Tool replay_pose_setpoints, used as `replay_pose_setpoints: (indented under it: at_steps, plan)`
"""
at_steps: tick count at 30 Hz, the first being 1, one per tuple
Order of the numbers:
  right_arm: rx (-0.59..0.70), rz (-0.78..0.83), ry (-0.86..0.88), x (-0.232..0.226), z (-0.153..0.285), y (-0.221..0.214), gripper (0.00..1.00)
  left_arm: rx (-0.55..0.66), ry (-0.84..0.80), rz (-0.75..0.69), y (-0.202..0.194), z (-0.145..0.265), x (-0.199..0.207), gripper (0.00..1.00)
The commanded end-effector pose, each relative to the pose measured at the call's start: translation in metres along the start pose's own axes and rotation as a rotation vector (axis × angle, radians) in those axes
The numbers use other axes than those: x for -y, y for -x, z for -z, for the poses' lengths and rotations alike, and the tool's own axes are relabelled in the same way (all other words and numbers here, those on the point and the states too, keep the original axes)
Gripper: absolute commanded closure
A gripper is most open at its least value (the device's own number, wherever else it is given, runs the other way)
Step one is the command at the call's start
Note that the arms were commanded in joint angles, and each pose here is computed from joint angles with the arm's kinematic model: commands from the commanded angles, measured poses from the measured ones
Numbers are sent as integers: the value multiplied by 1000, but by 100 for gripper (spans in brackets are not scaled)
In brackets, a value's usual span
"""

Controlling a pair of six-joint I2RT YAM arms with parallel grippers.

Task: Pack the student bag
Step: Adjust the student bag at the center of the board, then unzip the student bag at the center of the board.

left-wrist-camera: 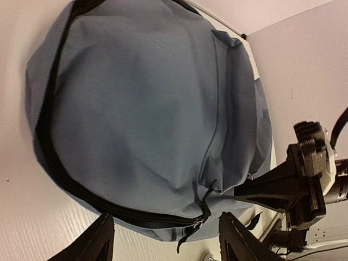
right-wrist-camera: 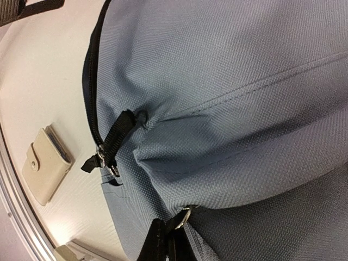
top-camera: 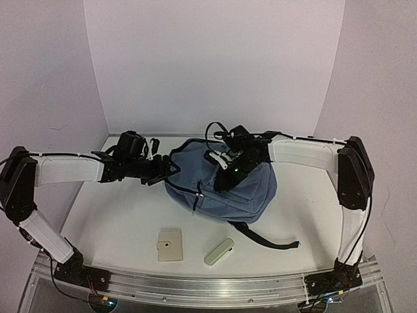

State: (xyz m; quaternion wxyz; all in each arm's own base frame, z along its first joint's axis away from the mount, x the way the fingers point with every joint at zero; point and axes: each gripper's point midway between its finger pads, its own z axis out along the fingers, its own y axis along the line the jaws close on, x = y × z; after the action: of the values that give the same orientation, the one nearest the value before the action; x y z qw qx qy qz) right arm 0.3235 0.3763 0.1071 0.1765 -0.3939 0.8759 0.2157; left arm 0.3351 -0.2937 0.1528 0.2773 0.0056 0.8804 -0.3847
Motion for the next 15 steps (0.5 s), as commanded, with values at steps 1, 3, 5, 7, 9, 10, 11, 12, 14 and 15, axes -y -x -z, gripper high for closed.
replay_pose_setpoints:
  at_steps: [1, 3, 5, 7, 9, 10, 11, 12, 14, 15]
  plan:
    - [117, 32, -11, -8, 35, 32, 100, 76, -121, -172, 8, 7, 37, 35]
    - [135, 36, -11, -10, 43, 36, 100, 78, -159, -238, 5, 6, 46, 36]
    - [143, 35, -14, -11, 48, 39, 100, 77, -183, -322, 0, 1, 55, 36]
    - [140, 34, -23, -8, 48, 39, 100, 72, -188, -401, -5, -6, 59, 37]
    - [133, 28, -33, -4, 48, 38, 100, 79, -201, -495, -9, -12, 65, 37]
    - [131, 20, -37, 0, 48, 39, 100, 91, -207, -526, -10, -14, 65, 37]
    - [131, 10, -39, 2, 50, 40, 100, 111, -216, -562, -9, -15, 68, 37]
    - [133, 5, -40, 4, 52, 41, 100, 119, -223, -588, -10, -16, 68, 37]
    - [138, -3, -44, 7, 58, 43, 100, 146, -232, -658, -8, -17, 72, 38]
    - [141, -4, -47, 8, 60, 43, 100, 149, -232, -682, -9, -19, 73, 38]
